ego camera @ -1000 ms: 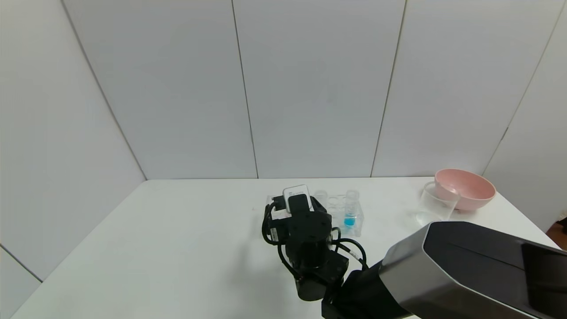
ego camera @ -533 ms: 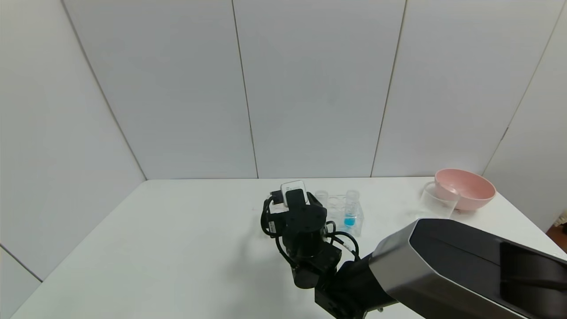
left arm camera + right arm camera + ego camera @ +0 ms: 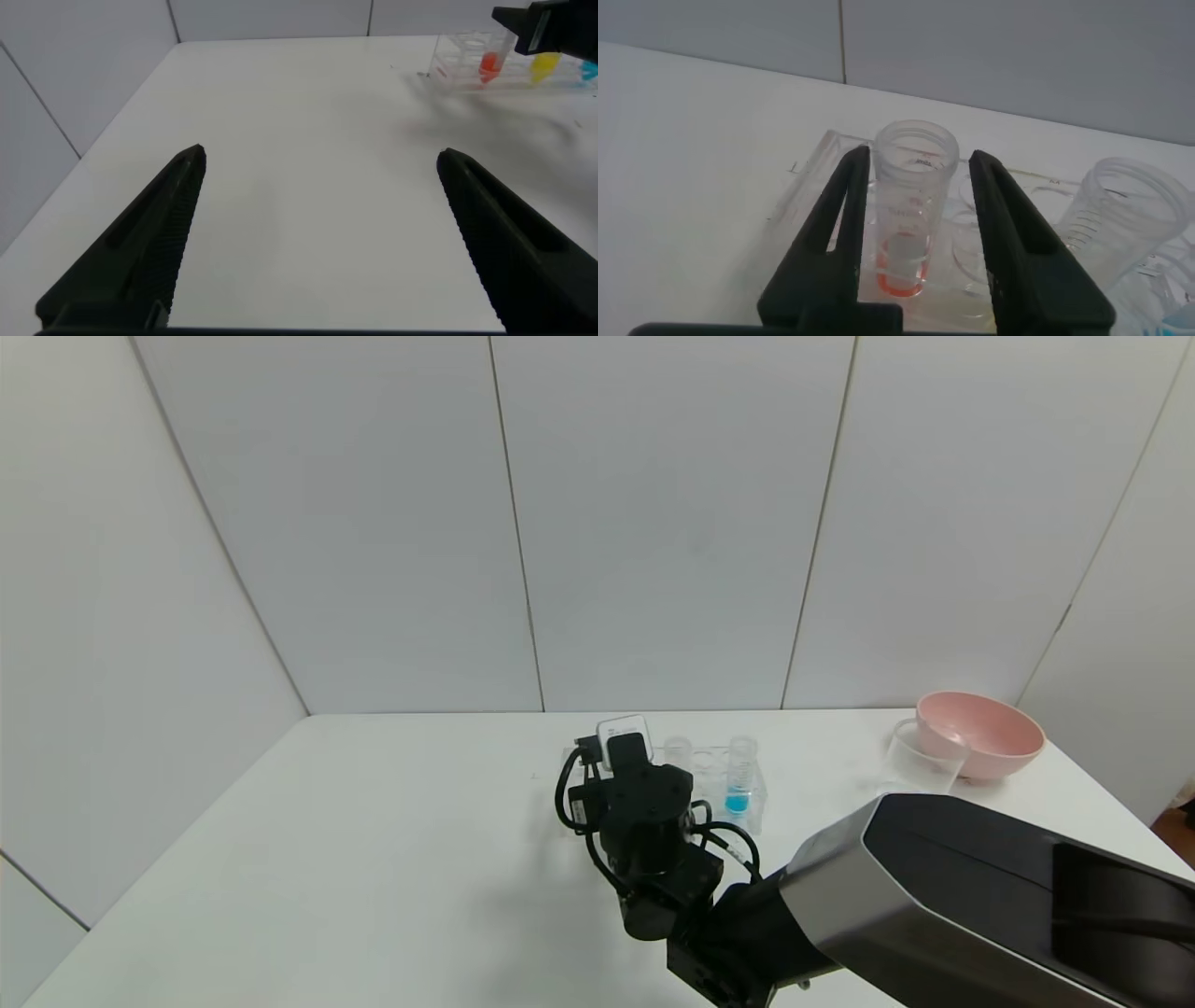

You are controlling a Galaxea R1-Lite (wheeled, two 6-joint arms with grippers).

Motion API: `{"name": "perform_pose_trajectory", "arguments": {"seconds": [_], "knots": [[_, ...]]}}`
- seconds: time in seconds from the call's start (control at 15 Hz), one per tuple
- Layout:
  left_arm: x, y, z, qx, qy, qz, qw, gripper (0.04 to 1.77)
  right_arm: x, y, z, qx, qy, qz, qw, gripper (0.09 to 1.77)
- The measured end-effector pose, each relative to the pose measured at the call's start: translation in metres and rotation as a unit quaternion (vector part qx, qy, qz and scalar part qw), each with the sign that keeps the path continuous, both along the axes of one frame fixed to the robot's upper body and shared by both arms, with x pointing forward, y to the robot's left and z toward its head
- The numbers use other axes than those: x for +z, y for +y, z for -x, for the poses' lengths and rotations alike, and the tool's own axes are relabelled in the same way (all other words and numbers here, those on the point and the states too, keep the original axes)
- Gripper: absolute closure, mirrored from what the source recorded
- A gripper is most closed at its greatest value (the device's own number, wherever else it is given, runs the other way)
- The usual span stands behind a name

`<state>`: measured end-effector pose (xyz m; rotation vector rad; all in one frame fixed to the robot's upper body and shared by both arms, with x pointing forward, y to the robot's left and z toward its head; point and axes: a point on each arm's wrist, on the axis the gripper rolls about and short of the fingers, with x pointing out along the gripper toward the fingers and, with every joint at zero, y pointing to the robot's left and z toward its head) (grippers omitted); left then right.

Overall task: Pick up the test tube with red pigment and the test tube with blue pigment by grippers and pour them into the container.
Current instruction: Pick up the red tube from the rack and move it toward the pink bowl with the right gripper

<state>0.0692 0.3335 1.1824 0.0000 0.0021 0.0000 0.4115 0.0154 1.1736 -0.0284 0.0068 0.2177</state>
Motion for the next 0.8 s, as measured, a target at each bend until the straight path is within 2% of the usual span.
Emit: {"name": "perform_pose_trajectory", "arguments": {"seconds": [0.13,0.6,0.8], "knots": [[0.0,0.0,0.0,0.0,0.0,0.0,1.0,0.05,0.001,0.0,0.002,0.001,-0.001,-0.001,1.0,1.37],[0.0,0.0,0.0,0.0,0.0,0.0,1.0,0.05,0.006,0.0,0.006,0.004,-0.003,0.002,1.0,1.37],[0.0,0.0,0.0,0.0,0.0,0.0,1.0,0.05,0.022,-0.001,0.008,0.005,-0.019,0.002,1.0,1.37]]}}
